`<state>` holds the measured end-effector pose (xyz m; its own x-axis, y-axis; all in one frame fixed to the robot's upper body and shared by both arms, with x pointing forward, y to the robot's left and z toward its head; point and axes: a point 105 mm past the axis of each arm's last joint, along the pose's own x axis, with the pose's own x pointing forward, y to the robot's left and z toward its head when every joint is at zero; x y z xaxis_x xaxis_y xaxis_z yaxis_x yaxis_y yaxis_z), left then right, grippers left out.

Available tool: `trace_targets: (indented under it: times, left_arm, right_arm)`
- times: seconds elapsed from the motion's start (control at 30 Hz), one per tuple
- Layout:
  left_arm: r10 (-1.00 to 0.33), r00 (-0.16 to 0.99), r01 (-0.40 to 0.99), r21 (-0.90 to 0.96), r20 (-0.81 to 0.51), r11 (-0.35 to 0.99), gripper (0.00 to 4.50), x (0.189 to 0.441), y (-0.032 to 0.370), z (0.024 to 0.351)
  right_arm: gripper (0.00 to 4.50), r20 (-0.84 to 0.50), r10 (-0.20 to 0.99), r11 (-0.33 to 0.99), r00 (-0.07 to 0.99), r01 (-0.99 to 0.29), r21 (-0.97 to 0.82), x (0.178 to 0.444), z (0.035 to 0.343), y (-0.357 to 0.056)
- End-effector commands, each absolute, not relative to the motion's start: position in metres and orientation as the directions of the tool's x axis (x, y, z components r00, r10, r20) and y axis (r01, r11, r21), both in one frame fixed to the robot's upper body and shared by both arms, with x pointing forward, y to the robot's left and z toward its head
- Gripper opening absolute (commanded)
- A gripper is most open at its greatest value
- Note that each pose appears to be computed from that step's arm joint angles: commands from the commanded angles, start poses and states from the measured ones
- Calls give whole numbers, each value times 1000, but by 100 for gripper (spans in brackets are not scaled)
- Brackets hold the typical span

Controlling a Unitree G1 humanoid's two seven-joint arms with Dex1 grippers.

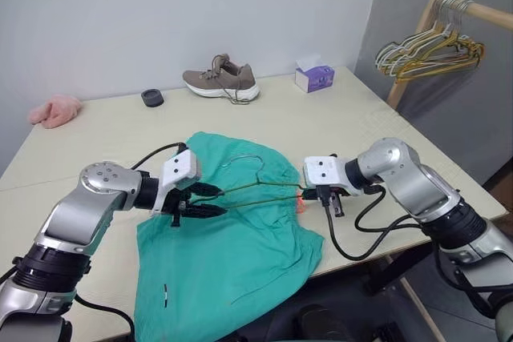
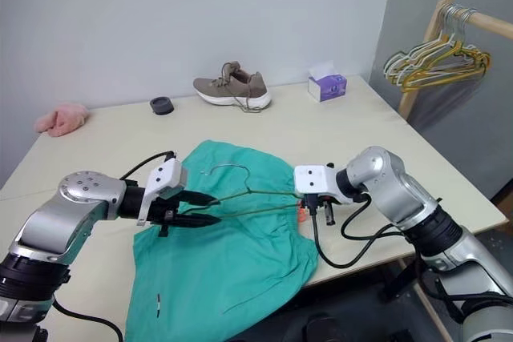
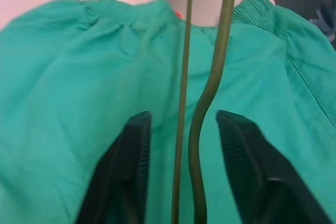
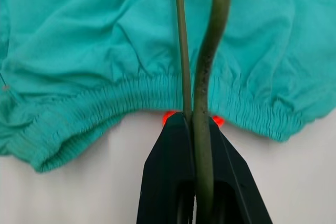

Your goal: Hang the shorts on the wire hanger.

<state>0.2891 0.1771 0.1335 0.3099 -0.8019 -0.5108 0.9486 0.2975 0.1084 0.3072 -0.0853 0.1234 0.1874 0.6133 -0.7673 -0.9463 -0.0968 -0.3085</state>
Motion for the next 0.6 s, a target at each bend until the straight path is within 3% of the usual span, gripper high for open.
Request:
trace_targets:
  times: [0.03, 0.17, 0.33, 0.43, 0.53, 0.6]
  left_arm:
    - [-797, 435, 899, 161, -419, 407, 312, 305, 191, 157]
    - [-761, 533, 844, 163, -371, 511, 312, 312, 214, 166]
    - [-684, 645, 754, 134, -341, 644, 312, 317, 247, 163]
    - [-700, 609, 774, 83, -373, 628, 364, 307, 248, 149]
    - [-721, 570, 800, 67, -393, 596, 446, 297, 241, 139]
    - [-728, 557, 811, 74, -400, 580, 446, 293, 238, 134]
  right_arm:
    - [0, -742, 634, -76, 220, -936, -342, 306, 139, -93]
    - [0, -734, 634, 22, 243, -955, -297, 305, 137, -108]
    - [0, -729, 608, 237, 314, -948, -211, 302, 129, -149]
    - [0, -726, 599, 349, 338, -926, -143, 294, 123, -167]
    - [0, -720, 593, 468, 360, -882, -56, 284, 115, -184]
    - [0, -717, 586, 538, 378, -843, -5, 277, 109, -194]
